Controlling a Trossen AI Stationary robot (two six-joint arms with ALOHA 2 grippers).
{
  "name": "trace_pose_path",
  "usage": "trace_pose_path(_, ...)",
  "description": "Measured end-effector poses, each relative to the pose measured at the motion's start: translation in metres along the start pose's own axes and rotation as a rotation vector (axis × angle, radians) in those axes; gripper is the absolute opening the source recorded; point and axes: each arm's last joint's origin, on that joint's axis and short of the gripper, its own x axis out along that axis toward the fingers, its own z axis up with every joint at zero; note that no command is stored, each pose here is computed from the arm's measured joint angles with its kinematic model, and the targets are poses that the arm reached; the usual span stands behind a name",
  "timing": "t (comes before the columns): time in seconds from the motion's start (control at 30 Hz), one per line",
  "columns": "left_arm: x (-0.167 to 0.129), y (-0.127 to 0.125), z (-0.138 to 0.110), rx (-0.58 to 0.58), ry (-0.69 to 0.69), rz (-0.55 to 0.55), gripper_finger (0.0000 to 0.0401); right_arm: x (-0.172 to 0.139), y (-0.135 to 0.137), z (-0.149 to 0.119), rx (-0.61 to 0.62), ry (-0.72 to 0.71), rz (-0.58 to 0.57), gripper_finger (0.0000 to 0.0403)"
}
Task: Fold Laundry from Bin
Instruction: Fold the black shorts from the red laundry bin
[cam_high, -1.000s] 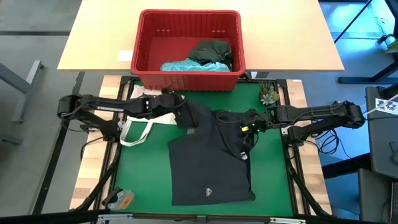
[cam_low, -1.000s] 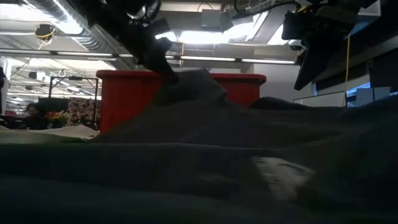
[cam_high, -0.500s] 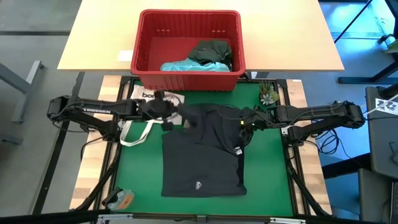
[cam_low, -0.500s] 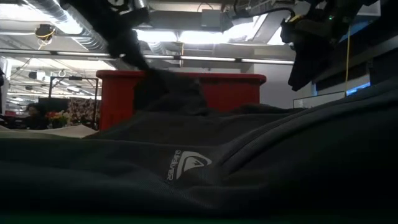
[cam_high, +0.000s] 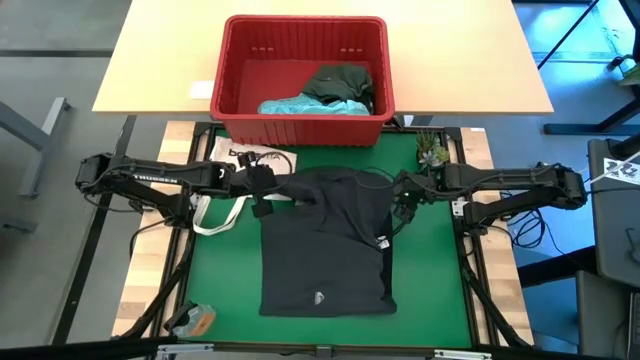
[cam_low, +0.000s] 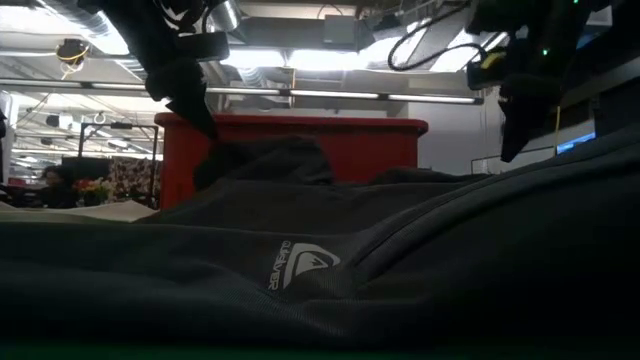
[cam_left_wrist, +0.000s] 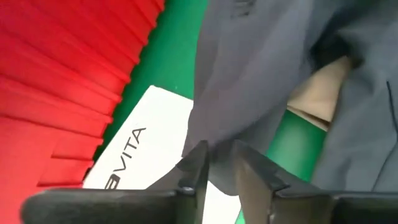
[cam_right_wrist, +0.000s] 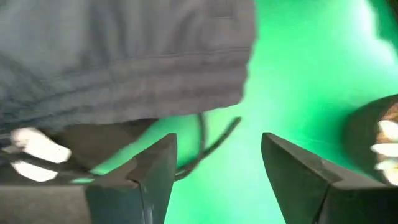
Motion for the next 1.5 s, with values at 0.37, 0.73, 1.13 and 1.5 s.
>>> trace_pose_path(0.37,0.0,0.0,0.002,-0.024,-0.019,-0.023,0.015,0.032,0.001,-0.01,-0.145,-0.025,0.016,0.0232)
trace_pose_path(0.73,0.0,-0.002,0.004,-0.03,-0.03,-0.077,0.0156,0.058,0.007,-0.012,-0.207,0.027,-0.042,0.0232)
trace_pose_path(1.13,0.0,-0.002,0.004,-0.03,-0.03,-0.078,0.0156,0.075,0.013,0.0,-0.269,-0.03,-0.126,0.0181)
trace_pose_path(1.5,0.0,-0.002,0.004,-0.03,-0.03,-0.078,0.0156,0.075,0.013,0.003,-0.324,-0.054,-0.16,0.0023)
